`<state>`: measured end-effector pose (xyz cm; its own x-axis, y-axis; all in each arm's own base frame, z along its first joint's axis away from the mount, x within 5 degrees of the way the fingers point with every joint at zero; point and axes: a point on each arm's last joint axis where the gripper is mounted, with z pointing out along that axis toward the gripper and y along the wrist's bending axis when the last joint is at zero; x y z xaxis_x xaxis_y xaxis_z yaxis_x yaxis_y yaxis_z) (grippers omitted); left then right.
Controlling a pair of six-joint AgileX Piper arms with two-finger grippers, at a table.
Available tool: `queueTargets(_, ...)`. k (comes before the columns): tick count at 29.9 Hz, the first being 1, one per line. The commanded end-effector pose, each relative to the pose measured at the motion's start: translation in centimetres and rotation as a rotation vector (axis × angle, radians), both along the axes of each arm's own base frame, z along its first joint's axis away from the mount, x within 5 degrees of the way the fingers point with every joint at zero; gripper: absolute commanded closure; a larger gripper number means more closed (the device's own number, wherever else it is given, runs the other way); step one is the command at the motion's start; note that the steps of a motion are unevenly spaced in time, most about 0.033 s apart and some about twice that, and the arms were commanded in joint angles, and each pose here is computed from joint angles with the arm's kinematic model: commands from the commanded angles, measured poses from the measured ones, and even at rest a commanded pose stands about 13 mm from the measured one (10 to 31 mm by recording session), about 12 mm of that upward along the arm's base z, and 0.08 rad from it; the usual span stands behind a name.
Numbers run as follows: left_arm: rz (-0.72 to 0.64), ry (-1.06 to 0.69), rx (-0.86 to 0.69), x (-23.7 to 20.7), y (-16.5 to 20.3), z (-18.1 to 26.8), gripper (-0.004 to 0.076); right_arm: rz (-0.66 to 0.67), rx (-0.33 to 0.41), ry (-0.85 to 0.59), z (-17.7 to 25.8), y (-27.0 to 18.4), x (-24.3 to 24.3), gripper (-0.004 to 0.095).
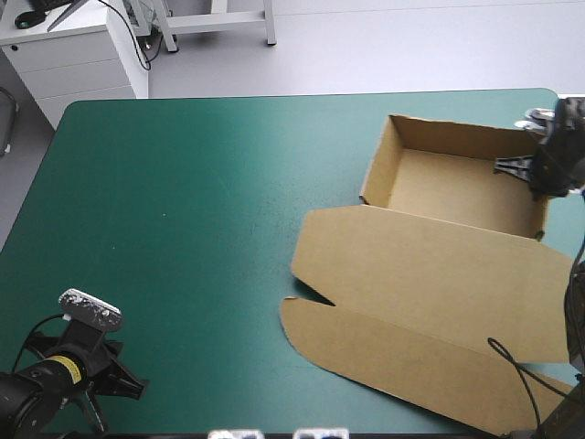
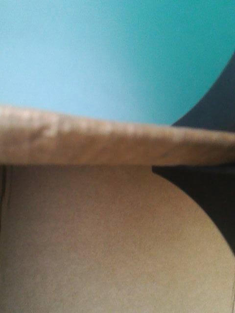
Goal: Fold the box
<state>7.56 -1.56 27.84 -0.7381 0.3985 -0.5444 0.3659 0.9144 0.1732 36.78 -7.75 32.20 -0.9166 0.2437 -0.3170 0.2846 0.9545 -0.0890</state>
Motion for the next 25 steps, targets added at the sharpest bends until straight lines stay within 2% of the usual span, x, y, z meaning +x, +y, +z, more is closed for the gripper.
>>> queueTargets(1,-0.009,-0.056,-0.021,0.3,-0.2,1.0,0.0731,-0.129,-0.031,-0.044,2.4,-4.9,-3.2,0.0927)
queueTargets(4,-0.009,-0.056,-0.021,0.3,-0.2,1.0,0.0731,-0.225,-0.023,-0.045,2.4,-8.1,-4.6,0.0925)
queueTargets(7,-0.010,-0.065,-0.024,0.4,-0.2,1.0,0.0731,-0.231,-0.067,-0.022,2.4,-10.1,-5.6,0.0897)
queueTargets(9,-0.013,-0.078,-0.029,0.5,-0.3,1.1,0.0731,-0.243,-0.118,-0.002,2.5,-10.8,-6.0,0.0773)
queueTargets(12,-0.014,-0.086,-0.031,0.5,-0.3,1.1,0.0731,-0.290,-0.107,-0.016,2.5,-11.0,-6.0,0.0531)
queueTargets(14,-0.014,-0.086,-0.031,0.5,-0.3,1.1,0.0731,-0.280,-0.102,-0.024,2.5,-10.9,-5.9,0.0438)
queueTargets(21,-0.014,-0.087,-0.030,0.6,-0.3,1.1,0.0731,-0.276,-0.086,-0.058,3.6,-10.4,-6.4,0.0446)
queueTargets(25,-0.022,-0.126,-0.042,0.9,-0.4,1.1,0.0731,-0.201,-0.062,-0.128,5.8,-9.0,-7.6,0.0488)
